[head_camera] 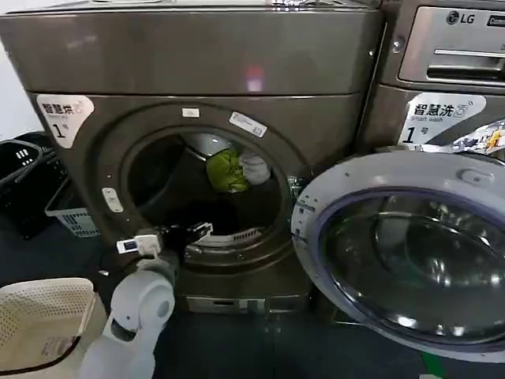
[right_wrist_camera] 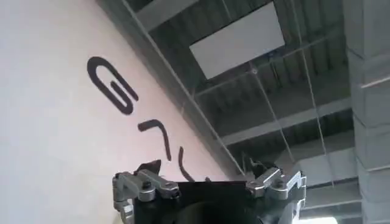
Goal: Grasp the clothes from the dryer.
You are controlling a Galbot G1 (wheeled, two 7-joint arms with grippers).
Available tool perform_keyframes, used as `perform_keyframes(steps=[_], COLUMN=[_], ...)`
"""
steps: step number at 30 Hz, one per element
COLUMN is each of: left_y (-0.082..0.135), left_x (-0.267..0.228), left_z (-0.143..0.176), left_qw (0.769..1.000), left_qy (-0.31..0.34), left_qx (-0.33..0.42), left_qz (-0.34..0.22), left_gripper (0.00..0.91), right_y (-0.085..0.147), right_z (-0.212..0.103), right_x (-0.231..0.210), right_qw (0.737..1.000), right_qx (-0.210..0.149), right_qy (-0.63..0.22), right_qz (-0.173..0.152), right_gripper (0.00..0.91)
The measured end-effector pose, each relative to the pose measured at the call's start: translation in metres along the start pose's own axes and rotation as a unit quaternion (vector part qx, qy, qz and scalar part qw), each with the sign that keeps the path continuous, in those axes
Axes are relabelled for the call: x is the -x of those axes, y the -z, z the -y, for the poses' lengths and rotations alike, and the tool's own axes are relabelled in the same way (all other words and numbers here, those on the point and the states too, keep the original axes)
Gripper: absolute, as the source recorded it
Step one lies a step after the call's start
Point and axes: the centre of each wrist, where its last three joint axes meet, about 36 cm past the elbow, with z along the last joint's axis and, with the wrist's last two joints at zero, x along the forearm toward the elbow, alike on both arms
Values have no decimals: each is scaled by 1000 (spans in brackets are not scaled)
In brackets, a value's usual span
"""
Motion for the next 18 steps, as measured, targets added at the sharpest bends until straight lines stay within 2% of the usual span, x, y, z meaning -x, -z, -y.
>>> perform_keyframes(steps=[18], left_y=[26], left_x=[112], left_z=[30], left_qw=[1000], left_qy=[16], left_qx=[21], left_qz=[1], left_gripper=[907], right_y=[-2], right_z=[-1], right_x=[2], right_qw=[1000], right_qx=[8], right_qy=[5], right_qz=[2], right_gripper=[907])
